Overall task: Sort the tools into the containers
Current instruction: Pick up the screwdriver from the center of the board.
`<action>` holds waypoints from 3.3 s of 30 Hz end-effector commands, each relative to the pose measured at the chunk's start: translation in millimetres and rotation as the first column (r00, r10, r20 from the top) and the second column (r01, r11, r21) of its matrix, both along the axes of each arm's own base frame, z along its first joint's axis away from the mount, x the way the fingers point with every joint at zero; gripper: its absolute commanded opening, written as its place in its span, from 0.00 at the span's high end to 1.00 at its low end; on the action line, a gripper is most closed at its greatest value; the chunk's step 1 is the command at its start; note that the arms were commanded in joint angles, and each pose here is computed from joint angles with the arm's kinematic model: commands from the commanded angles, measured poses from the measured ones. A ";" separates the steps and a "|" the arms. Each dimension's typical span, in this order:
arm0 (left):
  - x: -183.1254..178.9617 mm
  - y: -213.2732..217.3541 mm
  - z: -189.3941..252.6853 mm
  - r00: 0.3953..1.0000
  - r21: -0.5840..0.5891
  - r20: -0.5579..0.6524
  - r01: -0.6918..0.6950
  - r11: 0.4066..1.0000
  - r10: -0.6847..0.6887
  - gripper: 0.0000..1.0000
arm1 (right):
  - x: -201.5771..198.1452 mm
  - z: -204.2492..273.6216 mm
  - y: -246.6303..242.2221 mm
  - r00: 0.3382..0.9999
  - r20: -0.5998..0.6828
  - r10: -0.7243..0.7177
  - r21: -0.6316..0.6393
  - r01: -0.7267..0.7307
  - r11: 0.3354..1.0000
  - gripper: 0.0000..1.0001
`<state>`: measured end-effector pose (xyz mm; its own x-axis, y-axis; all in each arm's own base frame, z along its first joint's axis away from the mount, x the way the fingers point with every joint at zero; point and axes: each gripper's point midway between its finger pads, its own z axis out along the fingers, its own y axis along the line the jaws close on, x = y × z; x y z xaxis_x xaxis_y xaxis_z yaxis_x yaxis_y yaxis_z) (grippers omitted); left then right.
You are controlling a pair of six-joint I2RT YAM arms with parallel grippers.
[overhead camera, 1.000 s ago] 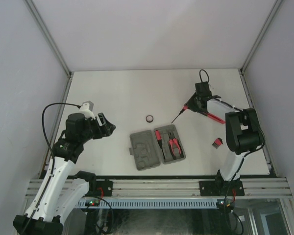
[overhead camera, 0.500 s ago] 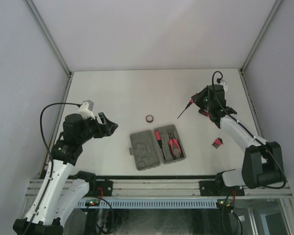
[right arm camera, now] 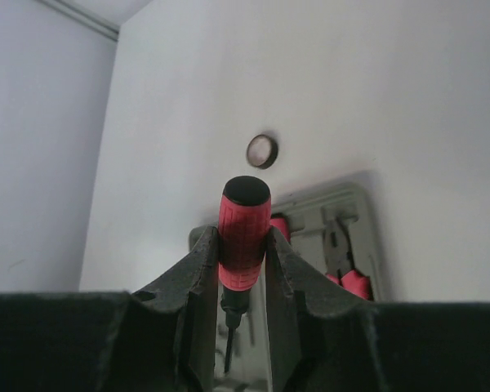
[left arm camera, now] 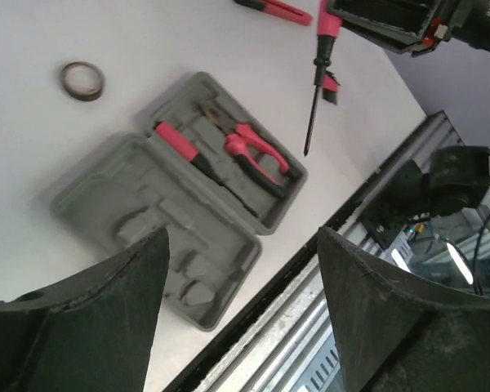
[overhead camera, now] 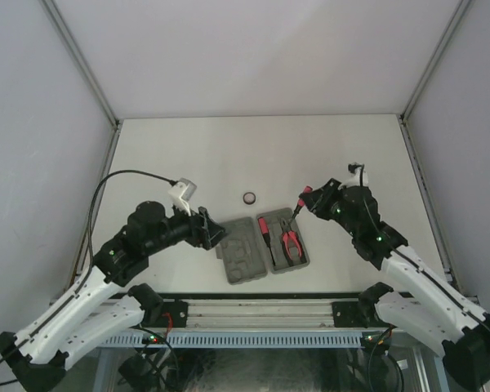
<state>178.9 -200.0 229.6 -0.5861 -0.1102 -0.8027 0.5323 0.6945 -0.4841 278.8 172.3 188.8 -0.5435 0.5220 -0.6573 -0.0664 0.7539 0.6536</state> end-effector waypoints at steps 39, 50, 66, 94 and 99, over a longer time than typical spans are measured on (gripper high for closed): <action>-67.9 -124.0 -45.2 0.955 -0.114 -0.050 0.285 0.952 -0.292 0.76 | -109.7 33.2 96.9 0.983 0.025 0.183 0.349 -0.180 0.920 1.00; -66.1 -113.0 -40.0 0.965 -0.097 -0.047 0.254 0.962 -0.259 1.00 | -117.9 42.1 92.8 0.973 0.091 0.213 0.308 -0.231 0.923 0.73; -38.8 -50.2 -15.8 0.996 0.011 0.086 0.036 0.999 -0.037 1.00 | -101.8 63.8 2.2 0.944 0.329 0.027 0.078 -0.055 0.995 0.46; -34.2 -30.5 -36.2 0.999 0.166 0.007 -0.036 0.986 0.035 1.00 | -90.8 87.5 5.5 0.726 0.590 0.352 -0.429 -0.087 0.899 0.45; -32.5 -24.2 -29.0 0.999 0.134 0.029 -0.048 0.990 0.044 1.00 | -97.2 87.7 24.5 0.640 0.600 0.480 -0.520 -0.144 0.842 0.45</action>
<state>142.5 -226.4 184.6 -0.5808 0.0469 -0.8127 0.5205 0.7890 -0.3264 188.5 181.3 246.7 -0.0571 0.0468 -0.9973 -0.5534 0.8299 0.0706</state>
